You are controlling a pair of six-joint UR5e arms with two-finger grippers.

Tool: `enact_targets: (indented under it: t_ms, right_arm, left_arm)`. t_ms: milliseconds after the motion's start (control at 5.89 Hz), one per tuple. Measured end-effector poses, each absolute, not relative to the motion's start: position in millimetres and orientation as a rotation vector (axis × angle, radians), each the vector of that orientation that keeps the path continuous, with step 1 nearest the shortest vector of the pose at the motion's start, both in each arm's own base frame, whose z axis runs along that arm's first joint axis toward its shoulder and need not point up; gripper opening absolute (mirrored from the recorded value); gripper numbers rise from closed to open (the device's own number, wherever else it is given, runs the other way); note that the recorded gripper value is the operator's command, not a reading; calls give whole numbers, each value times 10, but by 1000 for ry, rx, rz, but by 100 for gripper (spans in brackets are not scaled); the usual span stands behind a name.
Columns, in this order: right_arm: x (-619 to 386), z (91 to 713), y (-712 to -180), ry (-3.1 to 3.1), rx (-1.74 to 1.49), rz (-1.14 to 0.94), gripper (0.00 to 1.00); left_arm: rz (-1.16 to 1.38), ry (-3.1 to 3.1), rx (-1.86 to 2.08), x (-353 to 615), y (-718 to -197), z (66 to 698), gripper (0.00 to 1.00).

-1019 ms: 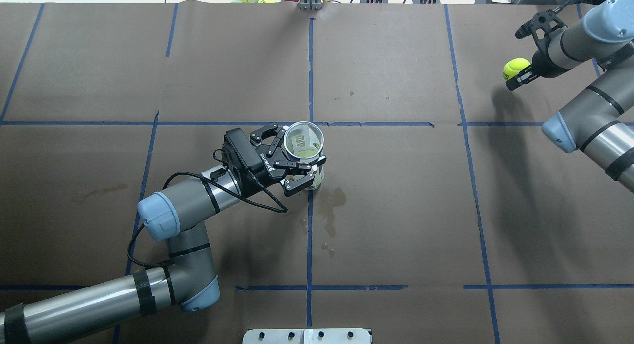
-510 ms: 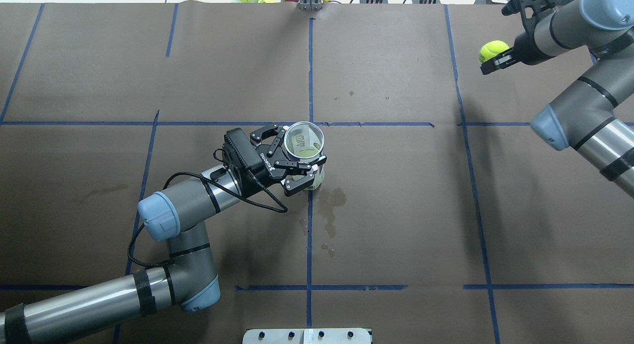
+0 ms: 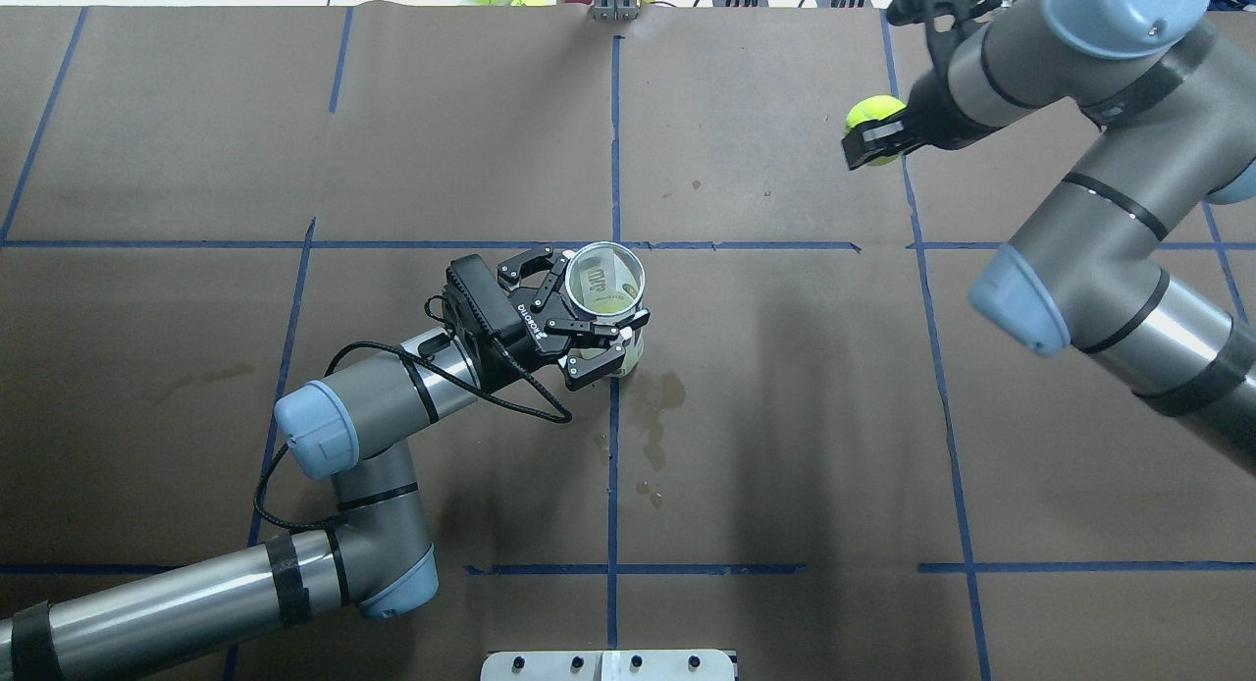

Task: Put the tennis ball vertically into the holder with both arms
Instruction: 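Carry the second ball with the right gripper above the can, then drop the second ball into the can with the right gripper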

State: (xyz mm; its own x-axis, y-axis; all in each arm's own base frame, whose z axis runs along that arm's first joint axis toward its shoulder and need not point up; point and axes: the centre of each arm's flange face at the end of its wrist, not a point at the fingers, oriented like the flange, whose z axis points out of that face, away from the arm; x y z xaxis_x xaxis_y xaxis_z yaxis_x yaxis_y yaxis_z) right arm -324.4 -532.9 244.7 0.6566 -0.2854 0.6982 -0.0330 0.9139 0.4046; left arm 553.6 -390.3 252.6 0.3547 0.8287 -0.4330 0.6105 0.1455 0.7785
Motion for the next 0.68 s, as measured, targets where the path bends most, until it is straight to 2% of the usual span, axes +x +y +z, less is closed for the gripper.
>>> enact_targets:
  t_ms: [340,680]
  right_arm:
    - [-3701,1485,-4750,-885,350,-87,7]
    - [-4166,941,-4315,-892,328,-45,7]
  left_arm:
    - [252,1340,1555,5537,-3907,2511,88]
    - [251,1340,1555,5538,-3908,2508,88]
